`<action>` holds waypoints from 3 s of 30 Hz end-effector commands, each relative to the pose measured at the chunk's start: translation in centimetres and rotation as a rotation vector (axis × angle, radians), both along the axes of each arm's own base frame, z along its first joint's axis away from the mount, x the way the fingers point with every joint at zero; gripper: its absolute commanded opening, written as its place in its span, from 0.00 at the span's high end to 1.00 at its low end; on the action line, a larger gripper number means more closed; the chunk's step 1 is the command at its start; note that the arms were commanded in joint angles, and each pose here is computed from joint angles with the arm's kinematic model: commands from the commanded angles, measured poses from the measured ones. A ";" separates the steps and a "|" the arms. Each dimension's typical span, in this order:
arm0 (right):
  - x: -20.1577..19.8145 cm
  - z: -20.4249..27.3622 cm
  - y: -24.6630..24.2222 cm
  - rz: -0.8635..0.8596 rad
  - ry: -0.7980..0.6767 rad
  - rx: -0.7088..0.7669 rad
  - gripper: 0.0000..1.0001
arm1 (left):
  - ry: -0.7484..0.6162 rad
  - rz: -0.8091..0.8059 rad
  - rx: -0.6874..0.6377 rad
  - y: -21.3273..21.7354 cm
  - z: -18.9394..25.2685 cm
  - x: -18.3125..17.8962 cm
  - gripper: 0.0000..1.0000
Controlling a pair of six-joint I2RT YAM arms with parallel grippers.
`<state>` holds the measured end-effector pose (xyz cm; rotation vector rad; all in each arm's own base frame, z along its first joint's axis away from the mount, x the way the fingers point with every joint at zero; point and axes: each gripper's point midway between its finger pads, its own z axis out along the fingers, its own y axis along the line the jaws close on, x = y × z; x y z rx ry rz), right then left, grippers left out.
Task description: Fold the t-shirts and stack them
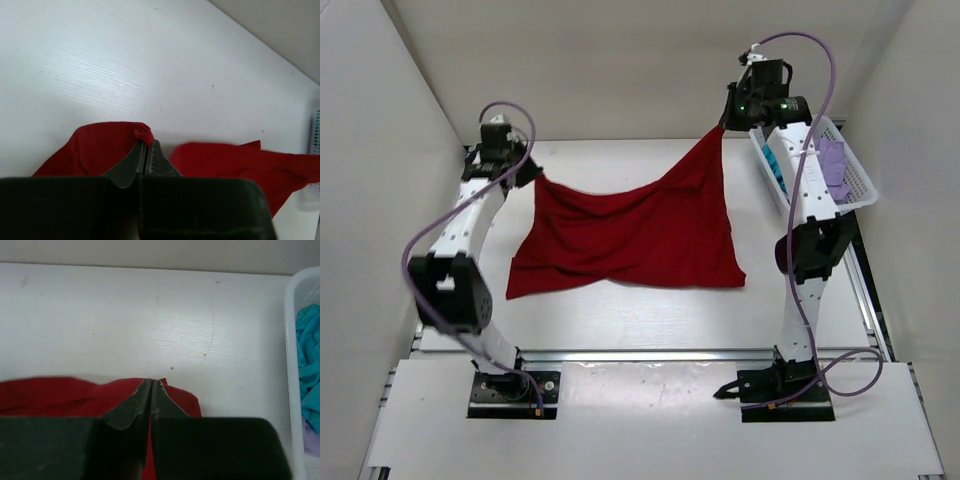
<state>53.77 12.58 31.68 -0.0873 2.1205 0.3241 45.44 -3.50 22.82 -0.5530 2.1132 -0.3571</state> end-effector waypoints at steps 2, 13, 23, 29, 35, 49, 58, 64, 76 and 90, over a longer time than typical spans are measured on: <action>-0.8 15.0 -3.8 -0.039 -0.376 0.155 1.00 | -0.227 -0.032 -0.032 -1.5 10.3 4.8 1.00; -9.2 30.4 -8.7 -0.077 -0.807 0.265 1.00 | -0.637 0.117 -0.048 5.3 29.1 2.9 1.00; -9.2 17.2 -9.2 -0.173 -0.498 0.164 1.00 | -0.546 0.191 0.025 6.9 23.6 0.8 1.00; -14.3 16.3 -10.7 -0.236 -0.471 0.133 1.00 | -0.539 0.185 0.017 5.9 21.3 -2.8 1.00; -23.0 28.3 -6.6 -0.249 -0.700 0.057 1.00 | -0.699 0.094 -0.067 3.9 29.3 -7.8 1.00; -28.5 35.3 1.9 -0.294 -0.972 -0.171 1.00 | -0.721 0.090 -0.048 2.8 31.2 -8.5 1.00; -7.9 20.4 -0.6 -0.099 -0.616 -0.131 1.00 | -0.509 0.149 0.045 3.7 19.6 -2.1 1.00; 1.8 16.2 -3.5 -0.115 -0.536 -0.034 1.00 | -0.370 0.077 0.064 0.6 16.0 6.6 1.00; -7.1 33.0 -10.1 -0.148 -0.950 0.158 1.00 | -0.752 0.149 -0.018 2.8 31.6 3.5 1.00; -6.5 9.7 -12.3 -0.248 -0.445 0.084 1.00 | -0.617 0.261 0.135 6.6 21.5 1.5 1.00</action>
